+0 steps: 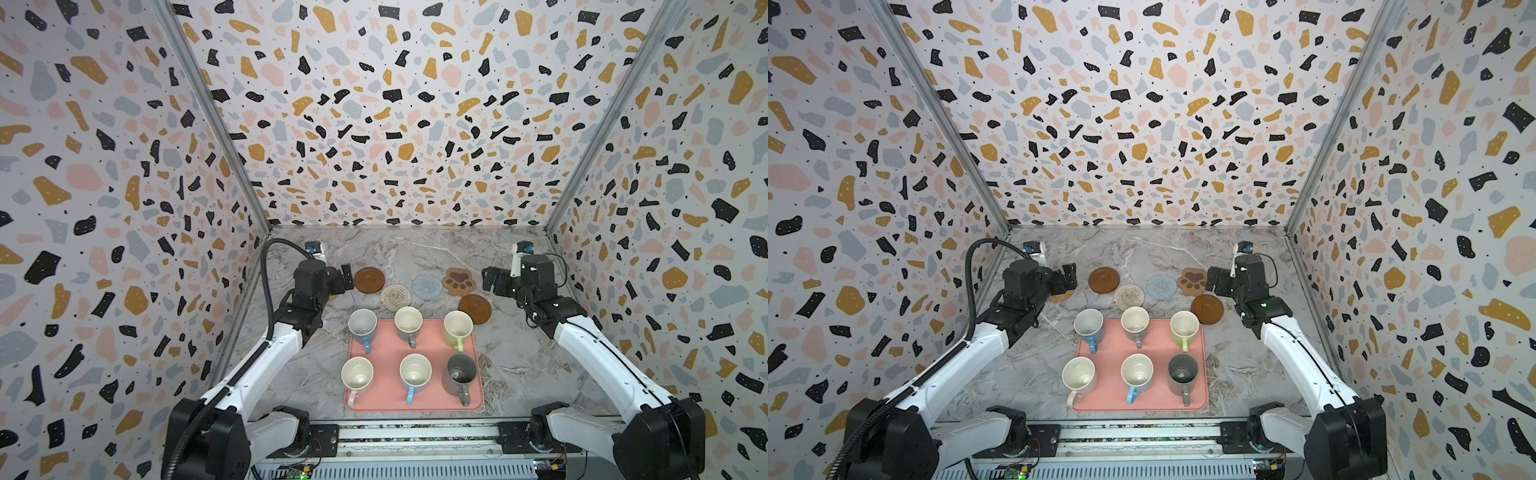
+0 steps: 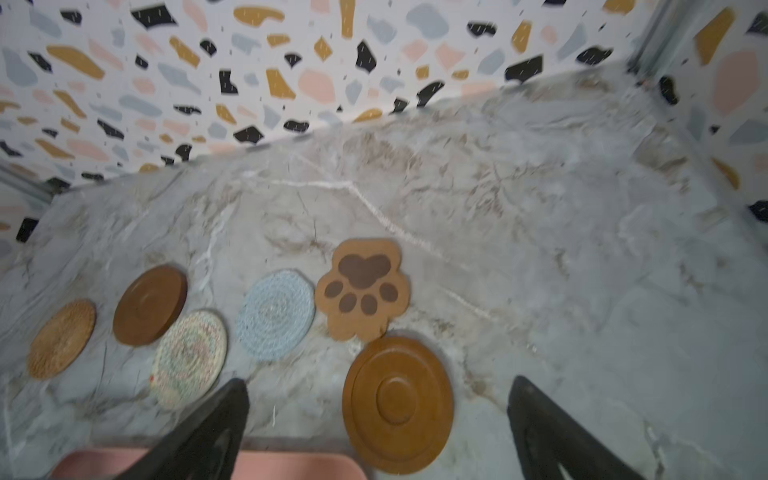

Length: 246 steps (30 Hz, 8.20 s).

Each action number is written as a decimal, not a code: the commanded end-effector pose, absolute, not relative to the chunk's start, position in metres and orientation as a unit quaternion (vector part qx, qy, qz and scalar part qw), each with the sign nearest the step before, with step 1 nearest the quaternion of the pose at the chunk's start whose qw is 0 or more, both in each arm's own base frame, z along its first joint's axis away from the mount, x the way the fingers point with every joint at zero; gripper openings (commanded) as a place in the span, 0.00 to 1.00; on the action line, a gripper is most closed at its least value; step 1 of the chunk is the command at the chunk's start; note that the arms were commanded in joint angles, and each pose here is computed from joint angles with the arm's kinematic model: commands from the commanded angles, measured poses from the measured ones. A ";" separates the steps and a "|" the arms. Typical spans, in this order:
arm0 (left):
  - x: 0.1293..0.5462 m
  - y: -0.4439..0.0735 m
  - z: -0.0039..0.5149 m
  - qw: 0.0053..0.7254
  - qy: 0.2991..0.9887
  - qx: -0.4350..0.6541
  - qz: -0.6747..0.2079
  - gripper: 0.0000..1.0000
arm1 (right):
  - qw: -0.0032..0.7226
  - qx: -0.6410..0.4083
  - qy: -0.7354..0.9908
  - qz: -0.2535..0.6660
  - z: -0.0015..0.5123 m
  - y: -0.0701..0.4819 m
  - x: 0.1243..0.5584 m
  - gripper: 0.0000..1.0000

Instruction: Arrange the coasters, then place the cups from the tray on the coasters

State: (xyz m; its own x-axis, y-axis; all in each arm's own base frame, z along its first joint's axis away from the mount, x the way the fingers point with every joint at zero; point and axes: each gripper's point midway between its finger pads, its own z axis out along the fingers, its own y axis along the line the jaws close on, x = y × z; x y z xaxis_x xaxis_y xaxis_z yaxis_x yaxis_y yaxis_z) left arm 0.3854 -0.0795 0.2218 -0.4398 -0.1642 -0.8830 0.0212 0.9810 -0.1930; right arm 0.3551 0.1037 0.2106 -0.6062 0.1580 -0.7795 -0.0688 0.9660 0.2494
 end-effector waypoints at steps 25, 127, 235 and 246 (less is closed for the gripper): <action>0.433 -0.193 0.147 0.358 0.919 0.094 -0.137 0.99 | 0.367 -0.111 0.894 0.234 0.245 0.217 0.336 0.99; 0.516 -0.074 0.017 0.267 0.923 -0.242 -0.133 0.98 | 0.269 -0.079 0.930 0.239 0.121 0.212 0.567 0.99; 0.524 -0.173 0.041 0.262 0.944 -0.131 -0.150 1.00 | 0.263 -0.118 0.919 0.269 0.118 0.231 0.555 0.99; 0.519 -0.194 0.033 0.250 0.945 -0.120 -0.174 1.00 | 0.262 -0.118 0.919 0.269 0.118 0.231 0.554 0.99</action>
